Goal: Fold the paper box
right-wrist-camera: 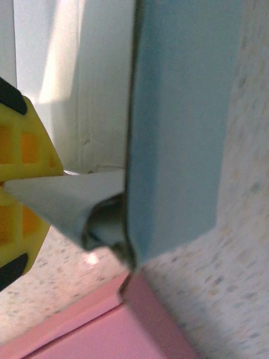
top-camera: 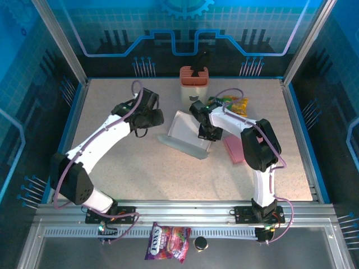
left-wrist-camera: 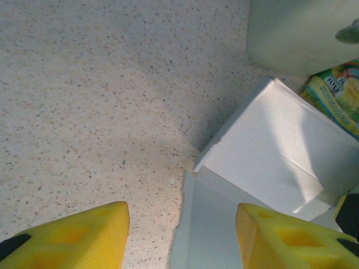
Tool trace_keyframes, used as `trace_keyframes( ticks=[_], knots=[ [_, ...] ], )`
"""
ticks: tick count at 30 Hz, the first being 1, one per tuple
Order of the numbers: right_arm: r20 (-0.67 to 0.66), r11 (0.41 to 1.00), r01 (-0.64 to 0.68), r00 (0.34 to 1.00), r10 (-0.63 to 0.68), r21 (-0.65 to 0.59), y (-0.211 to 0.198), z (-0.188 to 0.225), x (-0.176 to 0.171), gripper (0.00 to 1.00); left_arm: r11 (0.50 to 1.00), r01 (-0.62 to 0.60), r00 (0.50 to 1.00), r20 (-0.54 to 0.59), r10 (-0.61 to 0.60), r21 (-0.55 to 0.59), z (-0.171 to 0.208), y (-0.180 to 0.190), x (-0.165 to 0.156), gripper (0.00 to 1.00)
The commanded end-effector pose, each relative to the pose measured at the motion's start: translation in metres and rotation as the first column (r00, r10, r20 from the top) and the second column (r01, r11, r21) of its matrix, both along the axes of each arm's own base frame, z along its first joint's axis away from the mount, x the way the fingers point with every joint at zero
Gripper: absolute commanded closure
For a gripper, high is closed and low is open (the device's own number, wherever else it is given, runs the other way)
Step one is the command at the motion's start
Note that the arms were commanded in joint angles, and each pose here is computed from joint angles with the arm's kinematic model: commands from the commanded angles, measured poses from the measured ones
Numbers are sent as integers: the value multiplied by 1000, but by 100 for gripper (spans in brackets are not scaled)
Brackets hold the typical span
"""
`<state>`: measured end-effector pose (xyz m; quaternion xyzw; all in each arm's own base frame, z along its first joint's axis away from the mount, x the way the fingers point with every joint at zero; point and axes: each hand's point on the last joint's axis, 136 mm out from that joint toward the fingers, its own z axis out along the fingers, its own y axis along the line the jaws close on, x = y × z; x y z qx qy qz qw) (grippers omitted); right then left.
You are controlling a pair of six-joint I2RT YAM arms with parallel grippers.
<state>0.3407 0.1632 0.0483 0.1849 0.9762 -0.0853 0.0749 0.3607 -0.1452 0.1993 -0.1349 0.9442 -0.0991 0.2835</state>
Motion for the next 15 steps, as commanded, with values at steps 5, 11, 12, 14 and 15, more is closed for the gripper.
trace_keyframes(
  ticks=[5,11,12,14,15],
  knots=[
    [-333,914,388,852,-404,-118,-12,-17,-71,100,1000,21,1000,2,-21,-16,27,21,-26,47],
    [-407,840,530,747,-526,-114,4,-17,-86,100,999,35,999,-19,-36,-32,25,29,-43,48],
    [-423,821,556,719,-552,-128,6,-17,-91,100,998,41,999,-27,-42,-38,23,28,-46,48],
    [-459,789,593,663,-591,-159,10,-18,-100,99,998,47,997,-53,-50,-49,14,27,-53,49],
    [-472,770,610,631,-615,-188,10,-19,-107,99,997,49,996,-68,-54,-63,8,25,-57,49]
  ],
)
